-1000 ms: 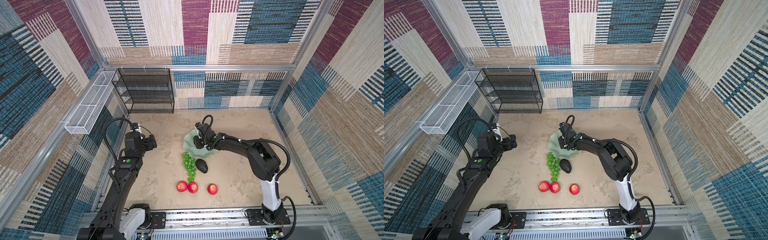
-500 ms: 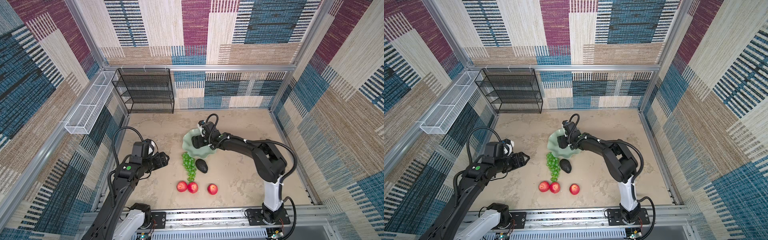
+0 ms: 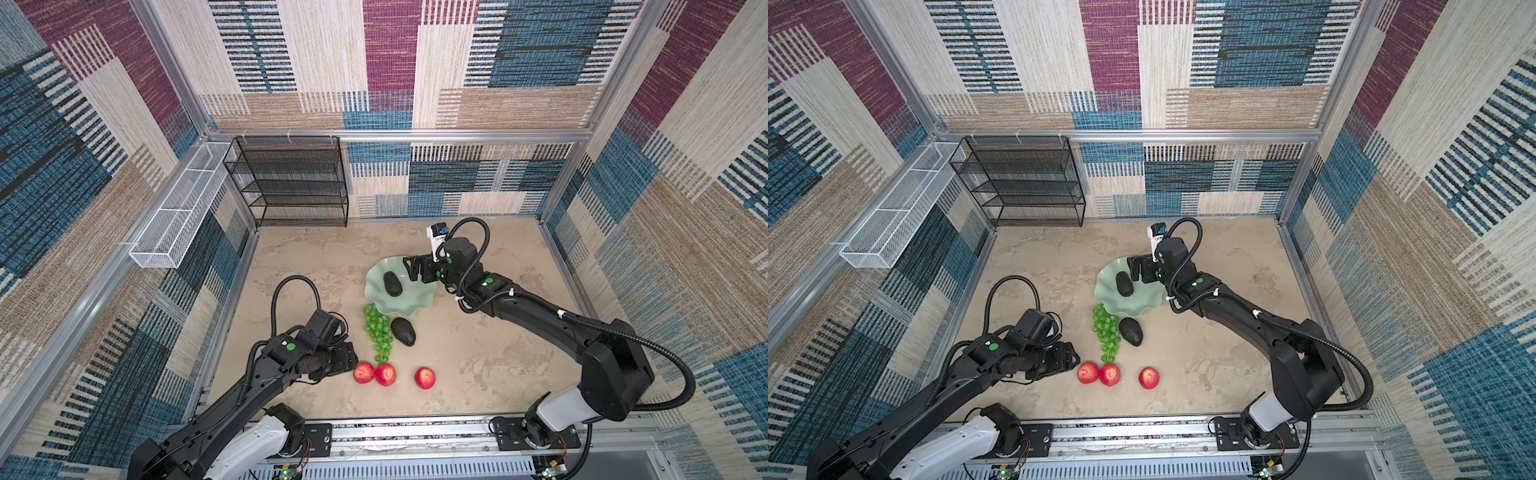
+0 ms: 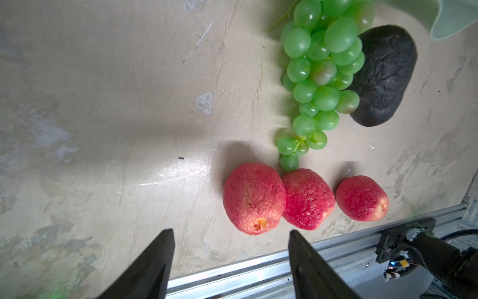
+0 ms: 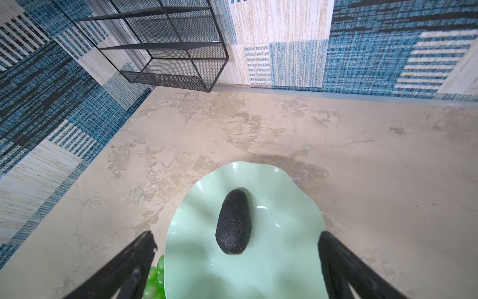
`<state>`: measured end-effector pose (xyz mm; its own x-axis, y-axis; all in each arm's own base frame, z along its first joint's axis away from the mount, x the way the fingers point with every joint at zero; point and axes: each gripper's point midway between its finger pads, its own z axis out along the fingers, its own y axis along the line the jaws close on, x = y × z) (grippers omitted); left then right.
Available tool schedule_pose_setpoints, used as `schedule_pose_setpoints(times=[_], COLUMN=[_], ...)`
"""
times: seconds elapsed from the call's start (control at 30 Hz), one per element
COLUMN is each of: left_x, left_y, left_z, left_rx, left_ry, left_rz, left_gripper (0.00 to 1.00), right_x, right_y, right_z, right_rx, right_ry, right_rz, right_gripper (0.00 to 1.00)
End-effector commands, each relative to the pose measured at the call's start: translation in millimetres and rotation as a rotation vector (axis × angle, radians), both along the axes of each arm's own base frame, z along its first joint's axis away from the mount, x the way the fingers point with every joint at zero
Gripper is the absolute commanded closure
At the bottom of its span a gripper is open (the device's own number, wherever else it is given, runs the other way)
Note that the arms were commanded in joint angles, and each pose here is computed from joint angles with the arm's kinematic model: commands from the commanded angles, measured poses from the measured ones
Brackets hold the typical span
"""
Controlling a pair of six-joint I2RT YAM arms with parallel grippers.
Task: Place and organize the fake fruits in the fruit bowl
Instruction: 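Carry the avocado into the green bowl and release it with the right gripper, then grasp a red apple with the left gripper while the right gripper withdraws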
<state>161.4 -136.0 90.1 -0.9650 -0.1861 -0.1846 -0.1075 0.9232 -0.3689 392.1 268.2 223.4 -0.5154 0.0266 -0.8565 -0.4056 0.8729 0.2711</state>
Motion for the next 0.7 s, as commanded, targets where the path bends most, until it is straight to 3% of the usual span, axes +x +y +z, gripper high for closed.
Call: schedule_pose_setpoints(times=[0.0, 0.3, 0.67], left_x=[12, 5, 2], left_y=[-12, -30, -24], left_z=[-1, -27, -39], left_rx=[-0.026, 0.072, 0.123], left_ry=[-0.029, 0.045, 0.064], left_rz=[0.027, -0.022, -0.028], left_gripper=[0.25, 0.28, 0.52], right_x=[0, -3, -1], right_y=[-2, -3, -5], right_z=[0, -2, -2], right_rx=[0.027, 0.028, 0.022], right_ry=[0.001, 0.002, -0.006], right_rz=[-0.018, -0.013, -0.020], right_gripper=[0.00, 0.00, 0.00])
